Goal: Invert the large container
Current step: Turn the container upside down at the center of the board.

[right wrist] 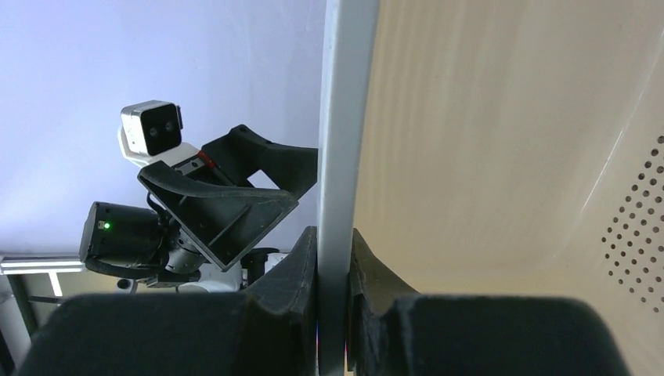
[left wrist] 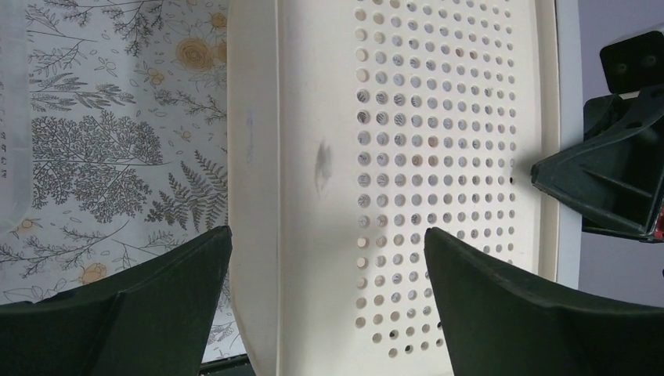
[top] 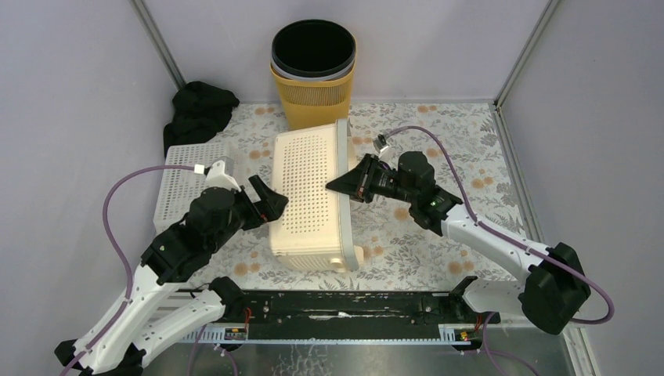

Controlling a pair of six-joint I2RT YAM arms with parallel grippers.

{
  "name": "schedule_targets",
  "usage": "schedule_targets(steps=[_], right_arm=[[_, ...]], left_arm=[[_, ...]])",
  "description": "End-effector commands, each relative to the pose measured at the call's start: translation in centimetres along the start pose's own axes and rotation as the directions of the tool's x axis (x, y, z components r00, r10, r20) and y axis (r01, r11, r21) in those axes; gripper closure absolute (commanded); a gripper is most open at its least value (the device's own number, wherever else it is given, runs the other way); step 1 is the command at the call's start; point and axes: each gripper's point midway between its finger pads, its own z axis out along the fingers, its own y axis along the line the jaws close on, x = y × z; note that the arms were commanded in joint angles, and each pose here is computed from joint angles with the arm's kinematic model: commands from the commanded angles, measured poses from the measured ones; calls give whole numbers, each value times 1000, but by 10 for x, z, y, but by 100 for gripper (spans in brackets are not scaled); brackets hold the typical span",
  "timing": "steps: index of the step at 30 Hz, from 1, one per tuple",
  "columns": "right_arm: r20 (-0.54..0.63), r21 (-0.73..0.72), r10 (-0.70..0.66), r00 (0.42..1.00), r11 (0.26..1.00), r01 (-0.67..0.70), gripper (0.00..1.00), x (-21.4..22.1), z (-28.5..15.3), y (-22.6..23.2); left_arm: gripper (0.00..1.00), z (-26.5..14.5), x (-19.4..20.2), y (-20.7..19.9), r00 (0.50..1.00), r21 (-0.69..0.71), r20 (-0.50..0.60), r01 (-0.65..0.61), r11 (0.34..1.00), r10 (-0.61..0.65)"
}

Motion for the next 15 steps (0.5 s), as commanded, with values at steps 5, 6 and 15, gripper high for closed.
schedule_targets(steps=[5, 6, 15], right_arm=[[5, 73, -79, 997, 994, 78, 77, 8, -12, -31], [7, 84, -88, 996, 993, 87, 74, 8, -14, -33], [-25, 167, -161, 987, 972, 163, 41, 8, -19, -43]], left_arm=[[0, 6, -5, -2, 1000, -15, 20, 5, 1000, -5], [0, 6, -5, -2, 1000, -15, 18, 4, 1000, -4], [0, 13, -3, -5, 1000, -18, 0, -2, 1000, 2]])
